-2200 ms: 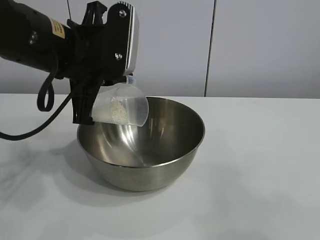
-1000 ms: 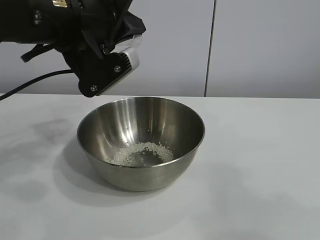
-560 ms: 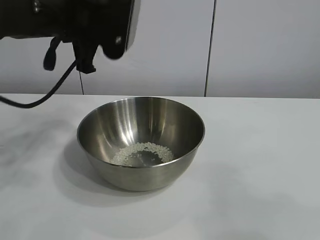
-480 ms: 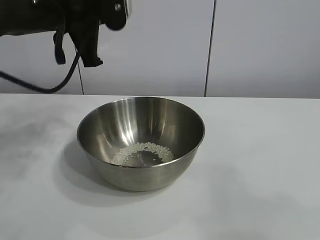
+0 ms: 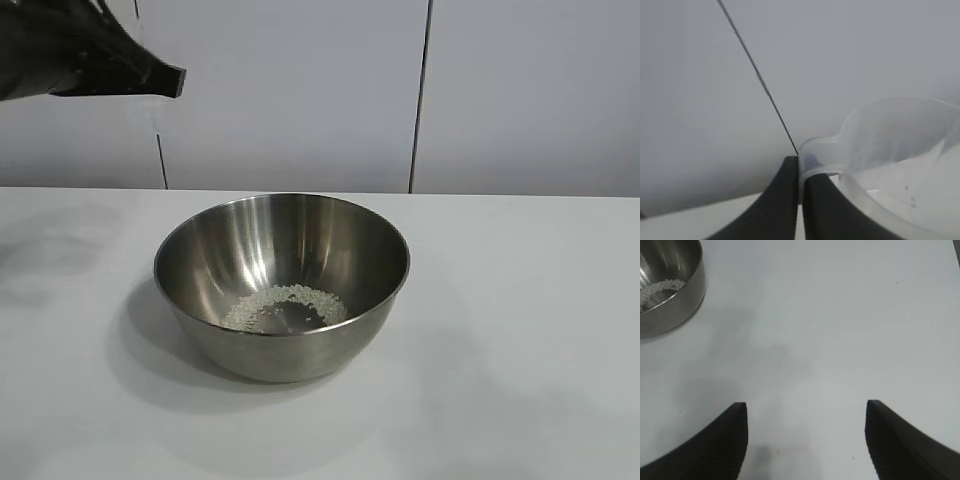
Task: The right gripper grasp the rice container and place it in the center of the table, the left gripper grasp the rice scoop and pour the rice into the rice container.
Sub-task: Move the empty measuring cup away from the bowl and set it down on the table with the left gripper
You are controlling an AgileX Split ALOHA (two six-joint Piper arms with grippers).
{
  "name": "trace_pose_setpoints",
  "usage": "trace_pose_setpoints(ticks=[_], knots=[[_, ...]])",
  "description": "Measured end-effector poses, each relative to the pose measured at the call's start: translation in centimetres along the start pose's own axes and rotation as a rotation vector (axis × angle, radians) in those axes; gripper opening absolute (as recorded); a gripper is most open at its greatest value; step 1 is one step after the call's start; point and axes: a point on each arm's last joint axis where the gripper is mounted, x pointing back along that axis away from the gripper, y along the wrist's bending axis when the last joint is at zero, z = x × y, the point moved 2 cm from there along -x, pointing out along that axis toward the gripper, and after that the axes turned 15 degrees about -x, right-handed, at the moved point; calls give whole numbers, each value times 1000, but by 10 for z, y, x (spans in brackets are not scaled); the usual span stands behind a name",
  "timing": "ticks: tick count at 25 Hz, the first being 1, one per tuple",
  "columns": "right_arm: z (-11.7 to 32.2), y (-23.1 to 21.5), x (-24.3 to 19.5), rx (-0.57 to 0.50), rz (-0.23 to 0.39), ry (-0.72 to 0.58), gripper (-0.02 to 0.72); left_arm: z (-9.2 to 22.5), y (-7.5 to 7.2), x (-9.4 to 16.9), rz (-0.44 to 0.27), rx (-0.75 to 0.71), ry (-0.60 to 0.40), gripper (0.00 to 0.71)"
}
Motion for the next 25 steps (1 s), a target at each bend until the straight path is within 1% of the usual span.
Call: trace_pose_setpoints(ticks=[3,6,9,11,13,16,17,19,22,25], knots=[[0,0,0,0,0,1,464,21,5,2,28,86,4,9],[0,0,0,0,0,1,464,40,12,5,78,150,-2,9],[0,0,0,0,0,1,464,58,21,9,130,200,0,9],[0,0,0,0,0,1,464,72,30,12,151,234,17,9],[0,0,0,0,0,1,464,87,34,18,185,251,46,9],[0,0,0,0,0,1,464,105,42,24,236,231,64,9],[0,0,0,0,0,1,464,112,45,25,238,237,69,9],[0,0,0,0,0,1,464,125,45,24,262,229,77,9],[0,0,0,0,0,1,464,142,37,20,295,227,73,9],[0,0,0,0,0,1,464,156,29,16,298,240,75,9]])
